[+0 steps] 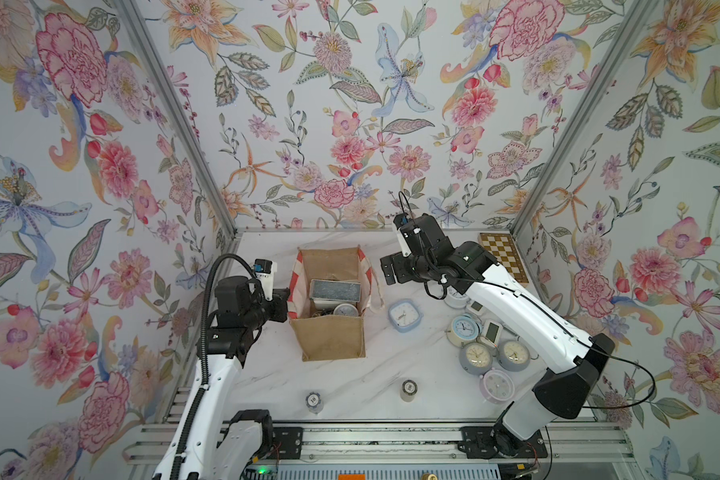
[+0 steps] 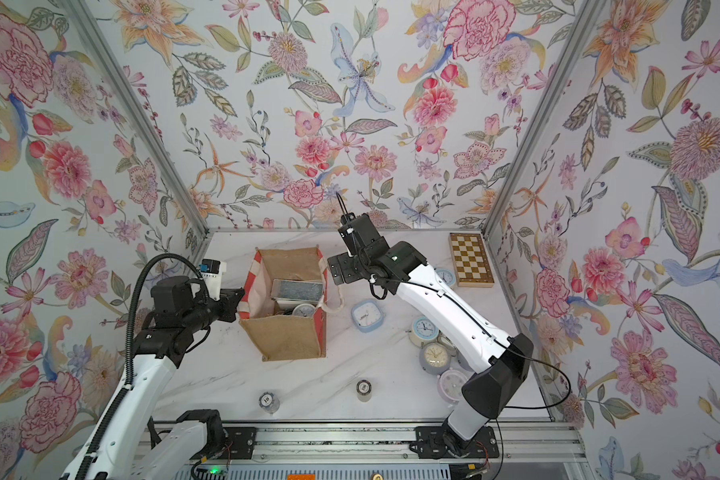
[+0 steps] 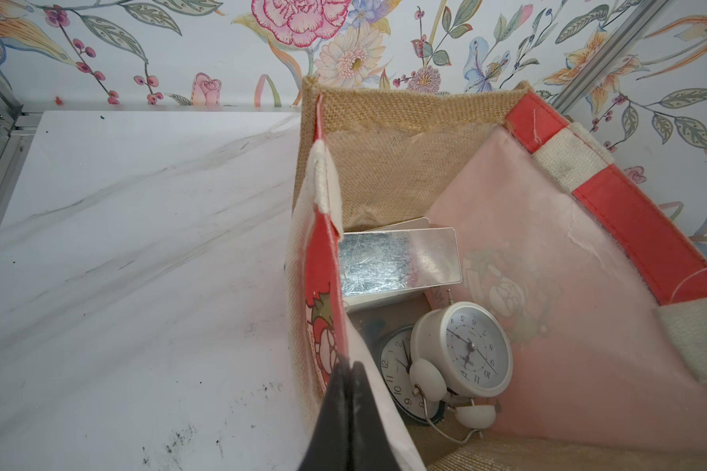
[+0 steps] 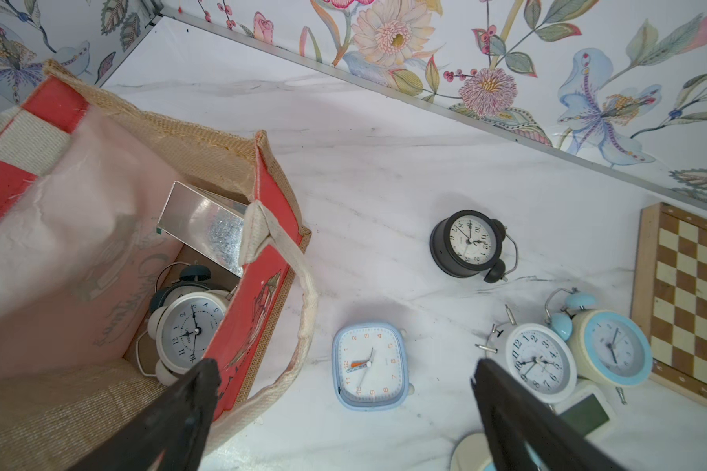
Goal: Put the alarm clock into the canvas bag
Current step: Pick up the alarm from the center of the board.
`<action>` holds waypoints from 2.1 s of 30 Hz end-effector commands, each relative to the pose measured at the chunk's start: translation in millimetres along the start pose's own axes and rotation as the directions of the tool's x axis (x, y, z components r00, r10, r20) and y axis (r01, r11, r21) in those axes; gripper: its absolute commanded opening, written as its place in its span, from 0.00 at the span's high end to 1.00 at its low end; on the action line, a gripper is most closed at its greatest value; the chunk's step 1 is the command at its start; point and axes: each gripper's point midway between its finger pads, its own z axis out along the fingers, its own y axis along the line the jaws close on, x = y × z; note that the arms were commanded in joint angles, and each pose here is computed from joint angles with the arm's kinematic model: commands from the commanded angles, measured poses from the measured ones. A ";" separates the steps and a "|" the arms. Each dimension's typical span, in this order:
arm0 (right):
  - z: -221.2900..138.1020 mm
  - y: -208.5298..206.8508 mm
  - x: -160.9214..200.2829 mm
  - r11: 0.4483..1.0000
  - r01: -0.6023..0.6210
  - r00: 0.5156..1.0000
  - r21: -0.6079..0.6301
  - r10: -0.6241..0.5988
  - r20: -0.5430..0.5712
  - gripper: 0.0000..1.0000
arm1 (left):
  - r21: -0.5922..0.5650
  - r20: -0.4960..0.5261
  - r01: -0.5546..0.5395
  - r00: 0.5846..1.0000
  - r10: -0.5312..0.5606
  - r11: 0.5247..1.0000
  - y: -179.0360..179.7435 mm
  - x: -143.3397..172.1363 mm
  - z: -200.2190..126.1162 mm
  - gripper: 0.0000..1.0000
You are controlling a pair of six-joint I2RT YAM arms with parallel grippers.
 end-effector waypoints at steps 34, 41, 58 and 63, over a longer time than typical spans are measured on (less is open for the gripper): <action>135.7 -51.1 154.7 0.898 -0.324 0.894 -0.296 0.189 -0.407 0.08 | -0.035 0.221 -0.195 0.955 0.198 0.980 -0.6 -25.9 -11.5 0.96; 150.2 -60.3 175.0 0.826 -0.429 0.845 -0.365 0.224 -0.485 0.10 | -0.045 0.179 -0.256 0.949 0.259 0.966 0.1 -19.1 -10.8 0.73; 168.9 -39.0 209.1 0.633 -0.578 0.766 -0.516 0.201 -0.610 0.18 | -0.044 0.203 -0.268 0.941 0.271 0.963 -0.5 -21.8 -9.8 0.59; 166.3 -30.8 216.0 0.579 -0.611 0.746 -0.540 0.195 -0.636 0.23 | -0.045 0.203 -0.268 0.941 0.271 0.962 -0.5 -21.7 -9.7 0.58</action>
